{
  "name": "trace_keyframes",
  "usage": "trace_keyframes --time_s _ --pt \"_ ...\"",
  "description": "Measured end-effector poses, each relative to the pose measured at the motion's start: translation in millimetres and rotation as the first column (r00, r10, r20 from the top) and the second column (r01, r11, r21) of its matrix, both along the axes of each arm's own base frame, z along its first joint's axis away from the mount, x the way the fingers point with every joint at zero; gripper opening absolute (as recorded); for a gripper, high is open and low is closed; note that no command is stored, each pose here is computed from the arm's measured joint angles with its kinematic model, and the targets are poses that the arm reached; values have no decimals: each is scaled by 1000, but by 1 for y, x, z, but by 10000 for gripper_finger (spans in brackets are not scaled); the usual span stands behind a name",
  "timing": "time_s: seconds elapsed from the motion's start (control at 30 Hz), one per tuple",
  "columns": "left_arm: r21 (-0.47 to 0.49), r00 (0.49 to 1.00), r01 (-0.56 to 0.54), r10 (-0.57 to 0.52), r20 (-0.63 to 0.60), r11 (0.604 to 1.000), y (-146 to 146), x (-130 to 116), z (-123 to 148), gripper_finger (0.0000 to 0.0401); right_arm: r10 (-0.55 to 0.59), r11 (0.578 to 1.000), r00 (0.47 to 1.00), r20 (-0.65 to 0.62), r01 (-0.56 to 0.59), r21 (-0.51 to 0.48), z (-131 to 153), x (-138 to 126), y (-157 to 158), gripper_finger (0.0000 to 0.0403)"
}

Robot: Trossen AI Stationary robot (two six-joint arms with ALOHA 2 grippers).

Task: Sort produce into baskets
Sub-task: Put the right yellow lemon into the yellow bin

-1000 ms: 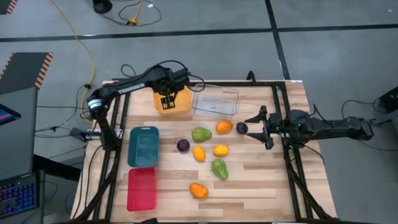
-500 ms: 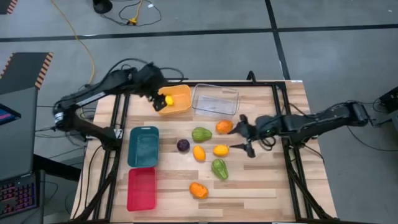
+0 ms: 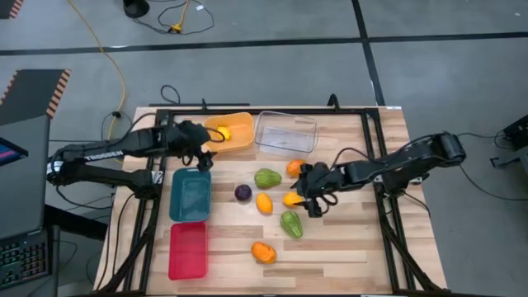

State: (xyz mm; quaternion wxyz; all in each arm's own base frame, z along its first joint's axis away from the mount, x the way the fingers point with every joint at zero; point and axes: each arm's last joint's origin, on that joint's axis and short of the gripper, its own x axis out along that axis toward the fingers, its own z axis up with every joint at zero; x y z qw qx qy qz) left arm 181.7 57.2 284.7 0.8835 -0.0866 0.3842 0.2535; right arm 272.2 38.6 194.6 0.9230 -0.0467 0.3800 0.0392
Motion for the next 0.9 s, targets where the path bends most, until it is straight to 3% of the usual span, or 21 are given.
trace_keyframes --time_s 0.2,0.6,0.9 --pt "5 998 49 -49 28 999 -8 8 -15 264 -16 1000 991 -135 13 -24 -16 13 0 306" --pt "22 992 92 -94 86 995 -16 14 -12 264 -16 999 959 -284 5 -42 -48 30 2 304" --pt "10 990 105 -105 93 994 -21 15 -12 265 -18 999 954 -299 5 -45 -39 37 3 247"
